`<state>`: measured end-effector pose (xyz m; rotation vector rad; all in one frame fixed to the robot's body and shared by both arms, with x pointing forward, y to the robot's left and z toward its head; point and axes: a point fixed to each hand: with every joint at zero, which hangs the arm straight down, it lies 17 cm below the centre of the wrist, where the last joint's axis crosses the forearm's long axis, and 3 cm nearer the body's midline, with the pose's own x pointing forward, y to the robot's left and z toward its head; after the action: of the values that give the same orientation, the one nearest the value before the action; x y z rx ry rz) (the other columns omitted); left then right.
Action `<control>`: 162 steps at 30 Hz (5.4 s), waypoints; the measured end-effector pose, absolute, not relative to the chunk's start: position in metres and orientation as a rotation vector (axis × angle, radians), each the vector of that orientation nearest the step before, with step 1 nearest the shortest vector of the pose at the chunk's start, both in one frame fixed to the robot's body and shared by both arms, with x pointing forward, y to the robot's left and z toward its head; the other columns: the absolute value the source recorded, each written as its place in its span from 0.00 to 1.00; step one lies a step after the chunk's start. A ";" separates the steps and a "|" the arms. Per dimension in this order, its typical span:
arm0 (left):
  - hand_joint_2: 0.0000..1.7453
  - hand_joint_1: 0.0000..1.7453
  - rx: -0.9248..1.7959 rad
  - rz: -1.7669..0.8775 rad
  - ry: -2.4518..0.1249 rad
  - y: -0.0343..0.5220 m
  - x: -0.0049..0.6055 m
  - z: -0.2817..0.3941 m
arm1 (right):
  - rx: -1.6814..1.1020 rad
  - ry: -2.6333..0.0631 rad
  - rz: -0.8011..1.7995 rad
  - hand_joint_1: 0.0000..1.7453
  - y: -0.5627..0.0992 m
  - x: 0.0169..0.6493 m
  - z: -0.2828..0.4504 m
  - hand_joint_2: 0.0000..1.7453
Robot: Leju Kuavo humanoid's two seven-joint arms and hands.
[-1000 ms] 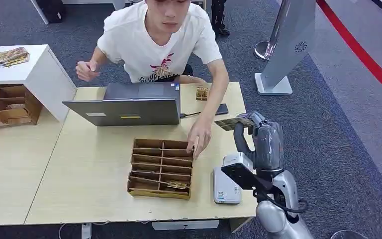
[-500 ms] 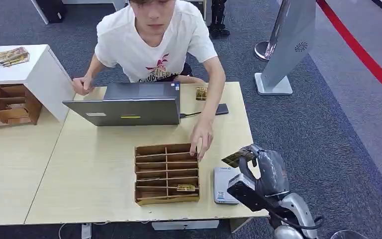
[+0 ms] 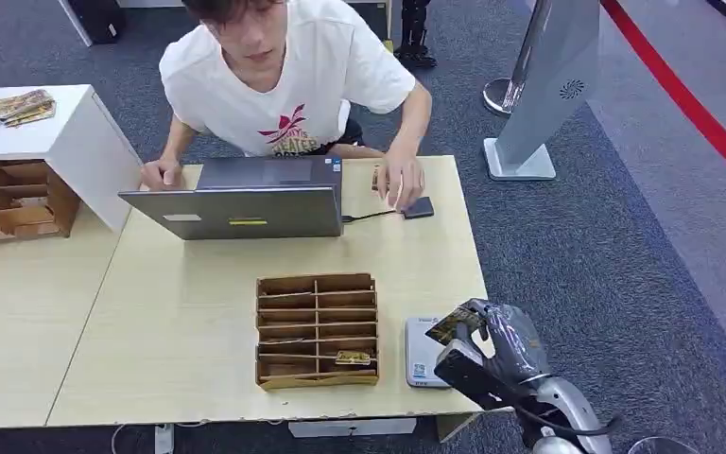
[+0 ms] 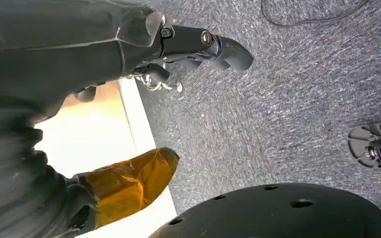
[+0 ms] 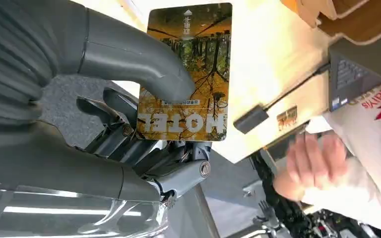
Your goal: Pass the card to the sensor for recognition and then transmit it.
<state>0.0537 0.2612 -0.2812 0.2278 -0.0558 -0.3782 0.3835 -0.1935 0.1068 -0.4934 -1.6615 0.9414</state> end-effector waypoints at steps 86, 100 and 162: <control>1.00 0.00 0.224 -0.383 -0.058 0.261 0.055 -0.281 | -0.484 -1.287 1.206 1.00 -0.197 0.428 -0.012 1.00; 1.00 0.00 0.225 -0.383 -0.056 0.261 0.055 -0.281 | -0.483 -1.284 1.207 1.00 -0.197 0.427 -0.014 1.00; 1.00 0.00 0.228 -0.382 -0.055 0.262 0.055 -0.281 | -0.486 -1.283 1.205 1.00 -0.197 0.429 -0.013 1.00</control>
<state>0.0545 0.2620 -0.2812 0.2278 -0.0554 -0.3815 0.4287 -0.1969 -0.0126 -0.4861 -1.2828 1.2052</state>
